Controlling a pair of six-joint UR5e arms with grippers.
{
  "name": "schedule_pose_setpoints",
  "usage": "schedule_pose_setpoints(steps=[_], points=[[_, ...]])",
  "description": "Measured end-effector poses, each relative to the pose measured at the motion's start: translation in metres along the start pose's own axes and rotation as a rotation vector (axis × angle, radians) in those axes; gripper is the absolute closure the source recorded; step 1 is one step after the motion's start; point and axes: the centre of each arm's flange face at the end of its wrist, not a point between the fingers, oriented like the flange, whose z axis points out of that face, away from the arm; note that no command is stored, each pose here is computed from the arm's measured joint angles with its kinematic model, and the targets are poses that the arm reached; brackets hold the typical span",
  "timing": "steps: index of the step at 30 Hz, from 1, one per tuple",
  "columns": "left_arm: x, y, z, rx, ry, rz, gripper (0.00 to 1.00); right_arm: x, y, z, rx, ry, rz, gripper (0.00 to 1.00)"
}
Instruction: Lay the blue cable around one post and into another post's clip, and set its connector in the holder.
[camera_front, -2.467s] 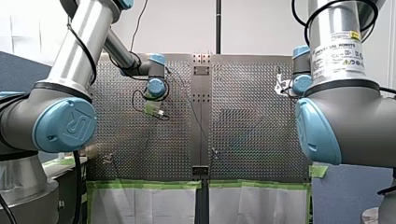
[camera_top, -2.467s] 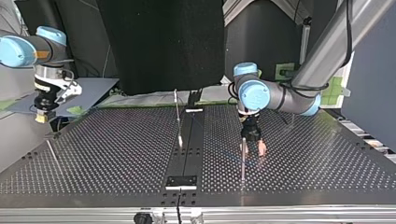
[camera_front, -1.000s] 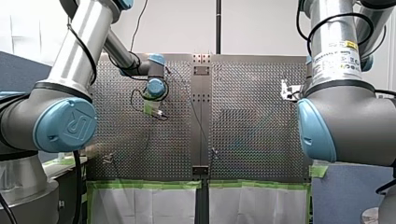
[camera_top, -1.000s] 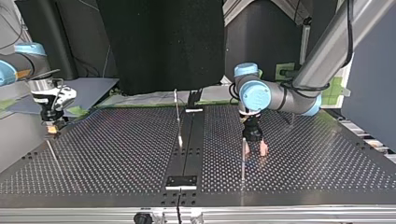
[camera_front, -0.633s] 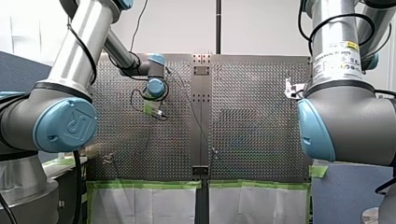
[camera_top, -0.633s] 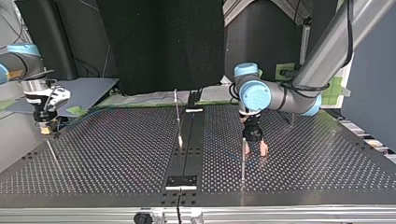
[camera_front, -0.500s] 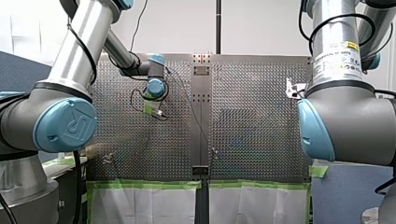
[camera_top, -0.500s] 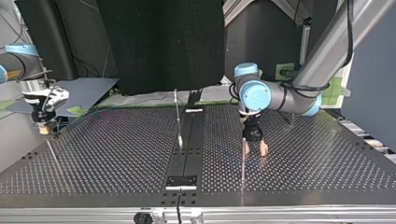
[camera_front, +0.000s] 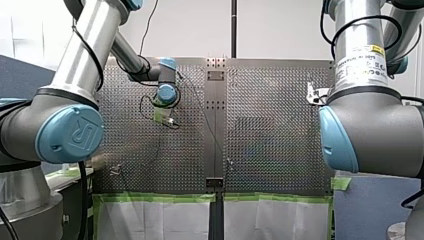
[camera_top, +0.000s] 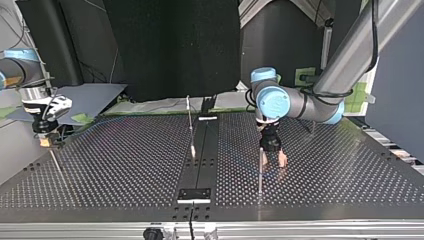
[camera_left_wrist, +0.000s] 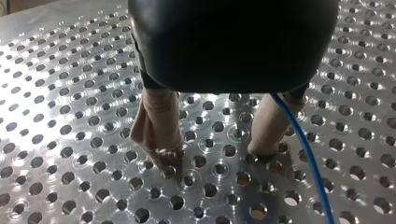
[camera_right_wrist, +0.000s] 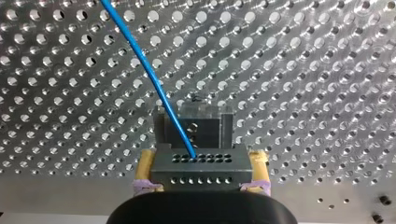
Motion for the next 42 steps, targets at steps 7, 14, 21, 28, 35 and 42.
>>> schedule_pose_setpoints(steps=[7,14,21,28,35,42], points=[[0.0,0.0,0.0,0.0,-0.001,0.0,0.0,-0.008,-0.002,0.002,0.008,-0.015,0.001,1.0],[-0.001,0.0,0.001,0.0,-0.001,0.0,0.0,-0.009,-0.002,0.004,0.011,-0.016,-0.006,1.0],[-0.002,0.0,0.002,0.002,-0.002,-0.001,0.0,-0.008,-0.003,0.006,0.017,-0.009,-0.006,1.0],[-0.002,0.0,0.002,0.003,-0.002,-0.001,0.0,-0.006,-0.004,0.009,0.025,-0.003,-0.007,1.0],[-0.002,0.0,0.002,0.003,-0.003,-0.001,0.0,-0.007,-0.005,0.01,0.027,-0.003,-0.006,1.0],[-0.002,0.0,0.002,0.003,-0.004,0.001,0.0,-0.008,-0.006,0.013,0.029,-0.004,-0.005,1.0]])
